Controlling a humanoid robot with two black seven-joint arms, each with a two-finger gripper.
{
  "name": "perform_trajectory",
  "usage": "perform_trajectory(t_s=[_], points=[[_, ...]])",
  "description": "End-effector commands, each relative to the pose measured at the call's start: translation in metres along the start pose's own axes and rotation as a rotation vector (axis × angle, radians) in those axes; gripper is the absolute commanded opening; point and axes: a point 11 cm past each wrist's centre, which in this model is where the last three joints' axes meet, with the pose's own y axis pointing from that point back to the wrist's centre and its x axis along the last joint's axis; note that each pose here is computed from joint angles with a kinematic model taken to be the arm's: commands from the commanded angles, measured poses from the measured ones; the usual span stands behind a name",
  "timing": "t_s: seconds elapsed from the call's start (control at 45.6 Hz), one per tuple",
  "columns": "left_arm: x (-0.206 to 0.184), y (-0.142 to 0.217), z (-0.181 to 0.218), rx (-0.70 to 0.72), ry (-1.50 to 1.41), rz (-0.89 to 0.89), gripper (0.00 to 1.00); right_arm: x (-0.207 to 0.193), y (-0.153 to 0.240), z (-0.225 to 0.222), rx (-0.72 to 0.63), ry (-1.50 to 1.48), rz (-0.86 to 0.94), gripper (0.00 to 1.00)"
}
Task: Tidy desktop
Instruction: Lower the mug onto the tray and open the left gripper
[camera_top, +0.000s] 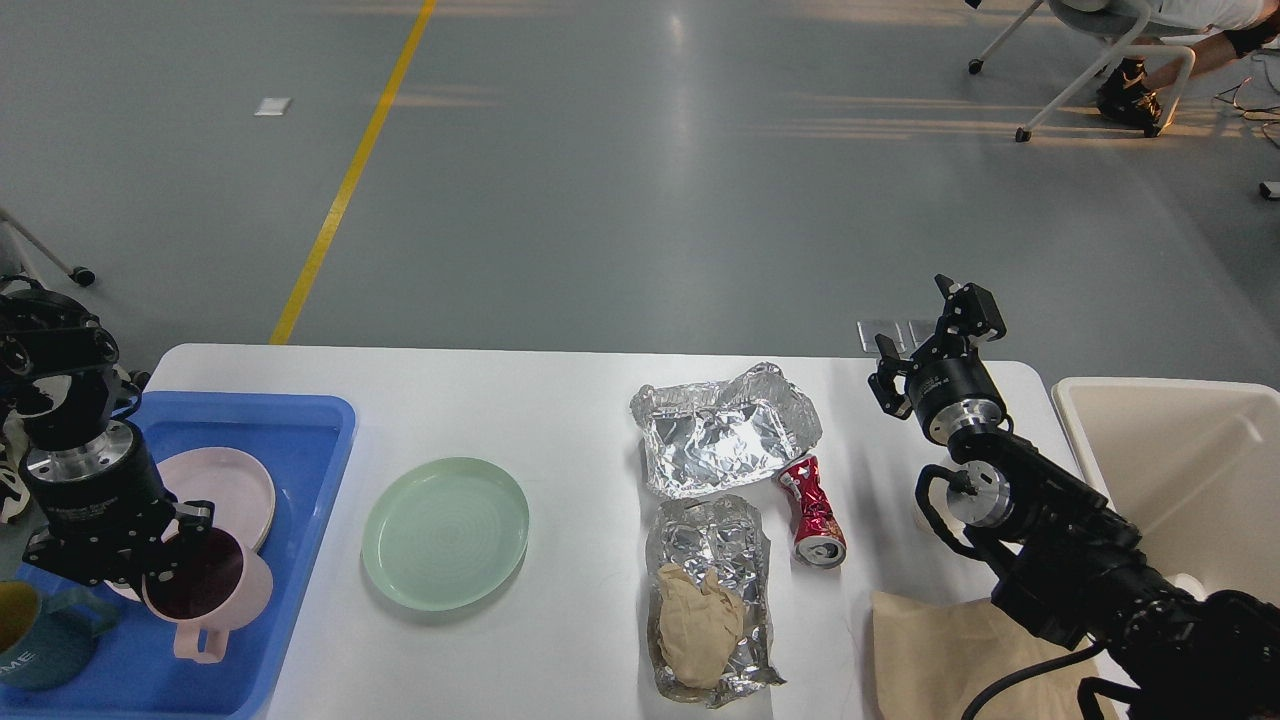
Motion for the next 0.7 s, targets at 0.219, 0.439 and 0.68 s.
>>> perform_trajectory(t_s=[0.219,0.439,0.68], points=[[0.006,-0.03,-0.023,0.043,0.055,-0.004,0.0,0.0,0.0,0.0,0.0,0.0,0.0,1.0],[0.01,-0.035,-0.025,0.045,0.067,0.008,0.0,0.0,0.0,0.0,0.0,0.0,0.0,1.0],[0.006,-0.044,-0.023,0.036,0.066,-0.012,0.0,0.0,0.0,0.0,0.0,0.001,0.001,1.0]])
